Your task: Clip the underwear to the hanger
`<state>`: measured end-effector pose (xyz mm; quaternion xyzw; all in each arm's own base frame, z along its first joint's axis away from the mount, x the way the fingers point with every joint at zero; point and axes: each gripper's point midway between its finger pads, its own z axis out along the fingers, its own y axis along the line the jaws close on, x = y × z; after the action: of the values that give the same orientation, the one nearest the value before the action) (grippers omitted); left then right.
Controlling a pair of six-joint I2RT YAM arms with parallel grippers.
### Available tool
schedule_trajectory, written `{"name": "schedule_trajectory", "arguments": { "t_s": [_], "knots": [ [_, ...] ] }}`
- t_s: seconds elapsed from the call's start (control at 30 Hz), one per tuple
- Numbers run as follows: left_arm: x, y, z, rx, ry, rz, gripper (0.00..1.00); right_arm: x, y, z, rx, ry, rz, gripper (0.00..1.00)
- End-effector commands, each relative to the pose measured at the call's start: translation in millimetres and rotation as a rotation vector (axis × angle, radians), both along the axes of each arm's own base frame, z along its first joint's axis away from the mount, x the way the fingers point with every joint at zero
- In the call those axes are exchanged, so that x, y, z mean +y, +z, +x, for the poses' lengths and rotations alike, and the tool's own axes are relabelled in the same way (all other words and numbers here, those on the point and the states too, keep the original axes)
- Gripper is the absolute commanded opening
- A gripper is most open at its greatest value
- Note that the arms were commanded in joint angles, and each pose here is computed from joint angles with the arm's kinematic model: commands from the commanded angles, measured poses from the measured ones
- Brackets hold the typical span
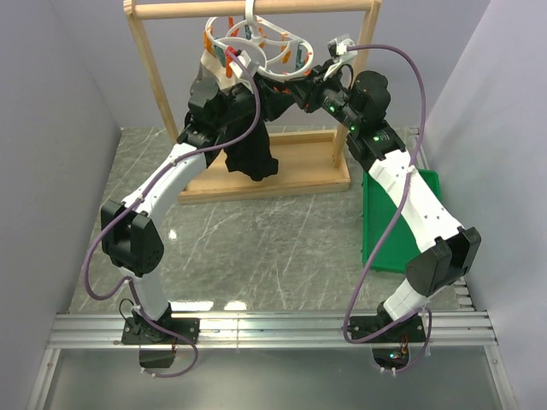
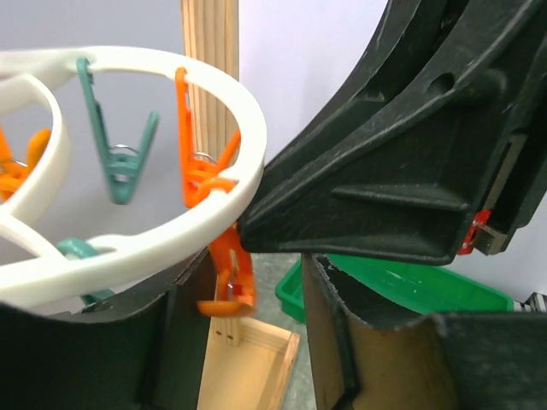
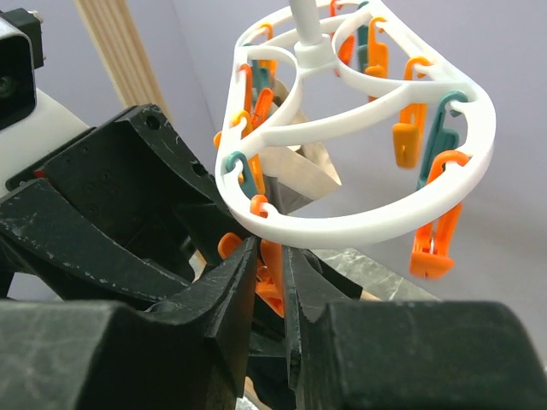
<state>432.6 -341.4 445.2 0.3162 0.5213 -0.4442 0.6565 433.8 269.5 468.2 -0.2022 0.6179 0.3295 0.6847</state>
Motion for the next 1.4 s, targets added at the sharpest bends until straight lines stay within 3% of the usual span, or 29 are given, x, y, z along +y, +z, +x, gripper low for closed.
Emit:
{"name": "schedule_trajectory", "arguments": {
  "t_s": [0.0, 0.17, 0.33, 0.7, 0.83, 1.0, 1.1, 1.13, 1.23, 1.37],
  "knots": [
    [5, 28, -11, -0.078, 0.003, -0.053, 0.48, 3, 40, -15, -0.095, 0.027, 0.06, 0.24],
    [6, 27, -12, -0.096, 0.003, -0.059, 0.44, 3, 40, -16, -0.086, 0.035, 0.07, 0.2],
    [7, 16, -19, -0.094, -0.023, -0.048, 0.55, 5, 40, -14, -0.074, 0.038, 0.068, 0.2],
    [12, 15, -16, -0.103, 0.004, -0.085, 0.6, 5, 34, -12, -0.072, 0.033, 0.05, 0.22],
    [12, 17, -15, -0.124, 0.002, -0.105, 0.53, 5, 34, -13, -0.069, 0.035, 0.052, 0.23],
    [13, 16, -10, -0.133, 0.02, -0.109, 0.3, 7, 33, -16, -0.063, 0.053, 0.059, 0.23],
    [12, 16, -12, -0.138, 0.003, -0.105, 0.15, 8, 32, -19, -0.059, 0.069, 0.058, 0.31],
    [12, 16, -13, -0.139, 0.0, -0.104, 0.14, 7, 32, -19, -0.061, 0.073, 0.057, 0.39],
    [13, 17, -15, -0.143, -0.002, -0.098, 0.11, 9, 29, -25, -0.059, 0.102, 0.044, 0.52],
    [14, 18, -18, -0.154, -0.01, -0.089, 0.11, 9, 28, -22, -0.058, 0.092, 0.04, 0.58]
  ]
}}
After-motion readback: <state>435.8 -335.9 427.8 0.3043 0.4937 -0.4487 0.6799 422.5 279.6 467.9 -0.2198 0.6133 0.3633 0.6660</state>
